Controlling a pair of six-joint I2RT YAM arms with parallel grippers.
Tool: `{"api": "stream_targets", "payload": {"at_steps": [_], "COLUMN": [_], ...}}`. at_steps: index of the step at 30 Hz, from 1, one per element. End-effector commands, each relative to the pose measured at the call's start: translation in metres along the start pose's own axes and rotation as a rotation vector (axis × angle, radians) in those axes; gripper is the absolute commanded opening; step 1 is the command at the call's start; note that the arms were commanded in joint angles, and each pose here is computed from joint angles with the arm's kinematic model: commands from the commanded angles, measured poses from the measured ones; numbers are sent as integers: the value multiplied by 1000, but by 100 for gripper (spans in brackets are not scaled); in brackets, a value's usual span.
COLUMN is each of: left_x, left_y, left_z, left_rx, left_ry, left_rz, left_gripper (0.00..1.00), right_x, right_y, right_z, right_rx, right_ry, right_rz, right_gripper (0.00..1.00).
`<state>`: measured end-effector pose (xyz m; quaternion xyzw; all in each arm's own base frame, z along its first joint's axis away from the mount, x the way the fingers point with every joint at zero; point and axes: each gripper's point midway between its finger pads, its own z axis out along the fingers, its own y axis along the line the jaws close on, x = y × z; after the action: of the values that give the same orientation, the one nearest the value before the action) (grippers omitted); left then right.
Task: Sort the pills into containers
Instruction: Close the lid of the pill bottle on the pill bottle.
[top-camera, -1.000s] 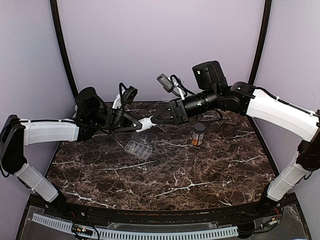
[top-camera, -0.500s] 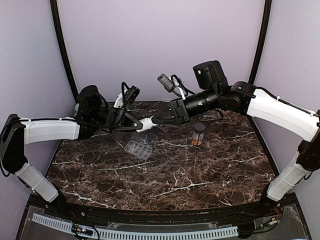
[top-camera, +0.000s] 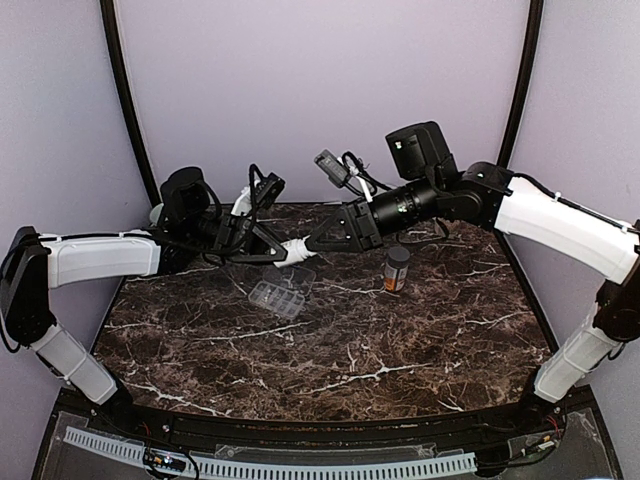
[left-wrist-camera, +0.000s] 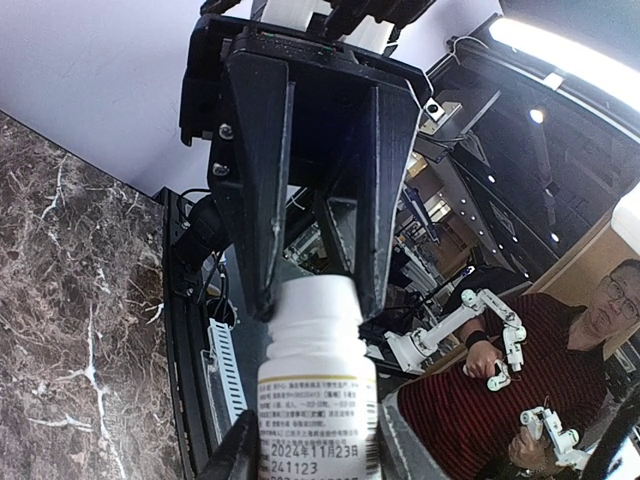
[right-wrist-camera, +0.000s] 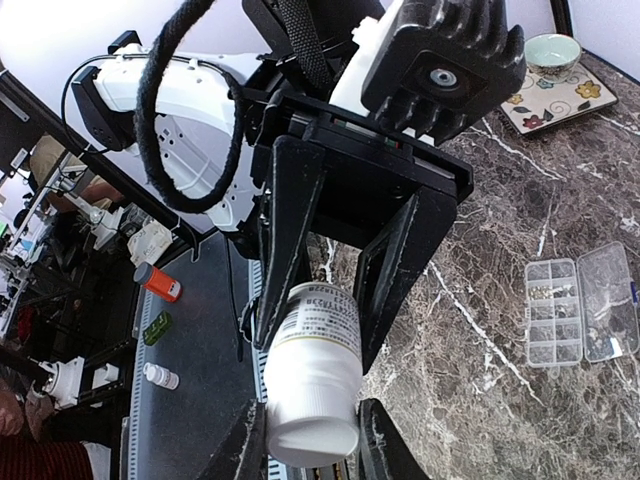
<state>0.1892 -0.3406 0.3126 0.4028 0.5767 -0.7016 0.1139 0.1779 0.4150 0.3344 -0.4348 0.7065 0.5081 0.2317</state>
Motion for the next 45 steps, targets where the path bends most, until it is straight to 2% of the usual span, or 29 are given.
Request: {"api": "stream_targets", "payload": {"at_steps": [1,24,45], "left_x": [-28,-43,-54], "left_y": [-10,-16,-25], "left_z": [10,14,19], "left_rx": [-35,-20,14], "left_ry": [-73,-125,-150], "left_rz": [106,130,183], "left_gripper": [0,0,0], "right_x": [5,9,12], "right_y": [6,-1,4], "right_z": [18,22,31], "right_rx": [-9,38,-42], "right_ry": [16,4,-3], "right_rz": [-45,-75,3], "right_gripper": [5,4,3]}}
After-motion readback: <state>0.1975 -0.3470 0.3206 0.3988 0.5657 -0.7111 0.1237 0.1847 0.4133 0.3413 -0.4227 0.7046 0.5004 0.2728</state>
